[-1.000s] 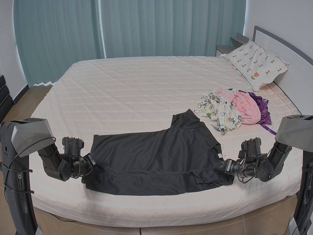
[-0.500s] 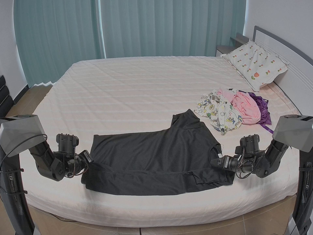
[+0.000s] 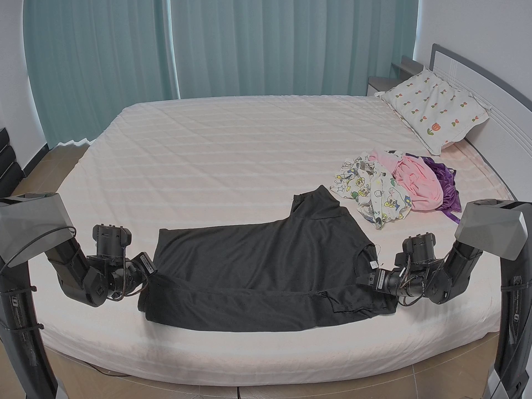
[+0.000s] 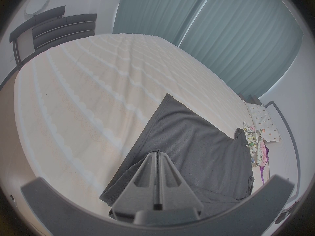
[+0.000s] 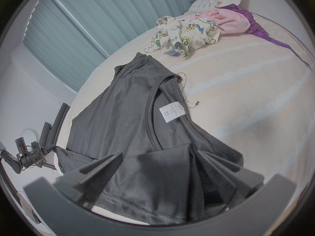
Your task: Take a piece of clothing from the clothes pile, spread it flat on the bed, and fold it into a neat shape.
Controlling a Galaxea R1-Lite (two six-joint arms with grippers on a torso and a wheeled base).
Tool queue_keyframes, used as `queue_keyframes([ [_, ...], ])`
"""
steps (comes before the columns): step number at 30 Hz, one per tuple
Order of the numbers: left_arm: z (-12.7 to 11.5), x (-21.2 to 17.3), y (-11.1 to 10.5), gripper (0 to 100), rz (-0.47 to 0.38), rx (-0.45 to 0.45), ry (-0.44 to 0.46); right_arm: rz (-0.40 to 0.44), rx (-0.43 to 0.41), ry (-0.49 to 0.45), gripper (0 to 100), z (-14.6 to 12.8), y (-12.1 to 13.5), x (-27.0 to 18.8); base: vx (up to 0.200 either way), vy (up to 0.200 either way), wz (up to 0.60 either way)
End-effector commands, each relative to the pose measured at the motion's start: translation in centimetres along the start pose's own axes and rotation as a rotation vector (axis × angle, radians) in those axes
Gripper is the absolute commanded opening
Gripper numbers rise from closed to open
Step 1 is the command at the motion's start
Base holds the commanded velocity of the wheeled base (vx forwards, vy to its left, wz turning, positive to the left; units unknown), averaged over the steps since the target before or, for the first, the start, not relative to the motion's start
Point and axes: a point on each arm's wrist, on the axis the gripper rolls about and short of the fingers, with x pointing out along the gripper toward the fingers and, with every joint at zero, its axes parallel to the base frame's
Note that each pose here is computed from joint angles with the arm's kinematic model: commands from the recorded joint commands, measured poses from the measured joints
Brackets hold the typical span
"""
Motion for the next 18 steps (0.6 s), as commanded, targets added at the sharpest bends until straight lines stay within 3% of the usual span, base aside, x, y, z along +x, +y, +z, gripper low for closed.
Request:
queue_keyframes([
  [1, 0.0, 0.0, 0.0, 0, -0.001, -0.002, -0.002, 0.0, 0.003, 0.008, 0, -0.2, -0.1, 0.0, 0.0, 0.0, 0.0],
  [14, 0.6, -0.4, 0.6, 0, 0.014, -0.01, -0.015, 0.067, 0.033, -0.044, 0, 1.5, 0.4, -3.2, 0.0, 0.0, 0.0],
  [18, 0.6, -0.6, 1.4, 0, 0.038, -0.021, -0.013, 0.093, 0.038, -0.099, 0, 2.0, 0.7, -3.3, 0.0, 0.0, 0.0],
])
